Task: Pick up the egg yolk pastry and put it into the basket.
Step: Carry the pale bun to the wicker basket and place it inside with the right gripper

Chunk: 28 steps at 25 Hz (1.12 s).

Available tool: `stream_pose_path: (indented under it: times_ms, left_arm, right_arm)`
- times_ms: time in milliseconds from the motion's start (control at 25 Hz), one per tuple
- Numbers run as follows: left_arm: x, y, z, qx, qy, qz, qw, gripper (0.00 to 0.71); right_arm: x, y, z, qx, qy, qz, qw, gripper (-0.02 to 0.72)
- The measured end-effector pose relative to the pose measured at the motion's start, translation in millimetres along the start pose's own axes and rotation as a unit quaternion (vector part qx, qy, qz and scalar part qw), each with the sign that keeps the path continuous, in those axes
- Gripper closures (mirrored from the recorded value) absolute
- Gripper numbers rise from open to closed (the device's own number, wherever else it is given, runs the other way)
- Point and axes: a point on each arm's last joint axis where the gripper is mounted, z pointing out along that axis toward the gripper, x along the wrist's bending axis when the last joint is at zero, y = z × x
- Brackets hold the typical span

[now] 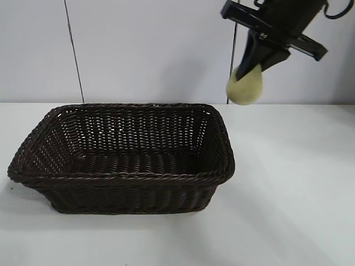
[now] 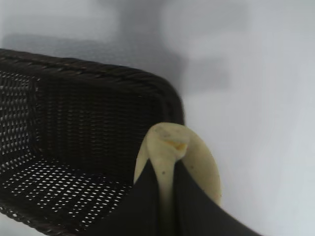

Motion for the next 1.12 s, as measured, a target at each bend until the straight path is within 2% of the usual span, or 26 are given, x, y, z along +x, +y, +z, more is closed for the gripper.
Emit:
stream_pose_path:
  times_ms: [320,520,760,880,1000,1120]
  left_arm:
    - [0.0,0.0,0.0,0.0,0.0,0.0,1.0,0.175]
    - [0.0,0.0,0.0,0.0,0.0,0.0,1.0,0.175]
    - [0.0,0.0,0.0,0.0,0.0,0.0,1.0,0.175]
    - [0.0,0.0,0.0,0.0,0.0,0.0,1.0,0.175]
    - [0.0,0.0,0.0,0.0,0.0,0.0,1.0,0.175]
    - [0.0,0.0,0.0,0.0,0.0,0.0,1.0,0.175]
  right_arm:
    - [54.8,-4.3,28.3,-0.058,0.032,-0.054,0.996,0.68]
    - [58.7,-14.4,72.5,-0.036,0.028,-0.059,0.997,0.68]
    - [39.8,-32.3,129.2,0.021,0.005,-0.049,0.999,0.68]
    - [34.5,-38.6,143.3,0.037,-0.001,-0.043,0.998,0.679]
    - [34.7,-37.0,143.2,0.03,-0.001,-0.043,0.999,0.615]
    - [37.3,-33.4,136.9,0.021,0.002,-0.045,0.999,0.43]
